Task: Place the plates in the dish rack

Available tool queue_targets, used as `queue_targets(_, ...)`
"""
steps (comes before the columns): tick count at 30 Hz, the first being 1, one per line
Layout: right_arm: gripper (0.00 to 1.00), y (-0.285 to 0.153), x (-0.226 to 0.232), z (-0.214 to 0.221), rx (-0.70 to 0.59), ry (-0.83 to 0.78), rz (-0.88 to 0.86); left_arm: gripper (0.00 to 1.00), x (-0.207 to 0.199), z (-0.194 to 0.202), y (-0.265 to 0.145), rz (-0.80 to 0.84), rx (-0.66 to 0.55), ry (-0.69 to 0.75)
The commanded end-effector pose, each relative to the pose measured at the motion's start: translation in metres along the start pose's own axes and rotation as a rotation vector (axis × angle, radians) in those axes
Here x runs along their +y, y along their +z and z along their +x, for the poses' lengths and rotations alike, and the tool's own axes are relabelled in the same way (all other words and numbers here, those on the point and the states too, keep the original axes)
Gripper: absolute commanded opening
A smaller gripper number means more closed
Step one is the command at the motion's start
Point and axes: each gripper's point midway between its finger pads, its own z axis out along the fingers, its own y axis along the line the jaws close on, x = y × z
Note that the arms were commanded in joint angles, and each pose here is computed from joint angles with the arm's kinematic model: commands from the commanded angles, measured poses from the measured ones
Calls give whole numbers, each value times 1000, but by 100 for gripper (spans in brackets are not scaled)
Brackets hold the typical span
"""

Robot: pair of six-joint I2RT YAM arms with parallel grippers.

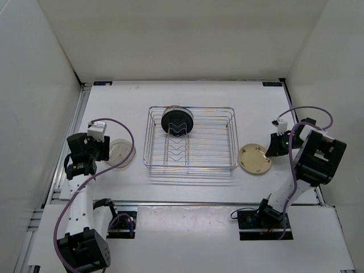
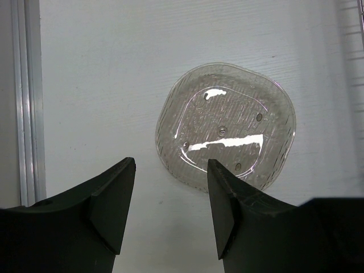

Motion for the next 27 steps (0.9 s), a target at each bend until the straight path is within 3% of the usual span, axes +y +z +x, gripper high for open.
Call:
queue_targets(1,18,5,5,9,36,7,-34,64,2,-11,-5,-5,-35,3)
queue_targets(2,9,5,5,9,36,7,-34,64,2,-11,-5,-5,-35,3)
queue_targets(5,0,7,5,11,41,12,-39,64,3,-13,-7,-8,-44,6)
queue_targets(13,0,-1,3,-1,3,14,1,64,3,-15,-9,-11,-52,8)
queue_targets(27,0,-71,-34,-81,-182,-17,302,63,1,-14,-12,-15,-62,11)
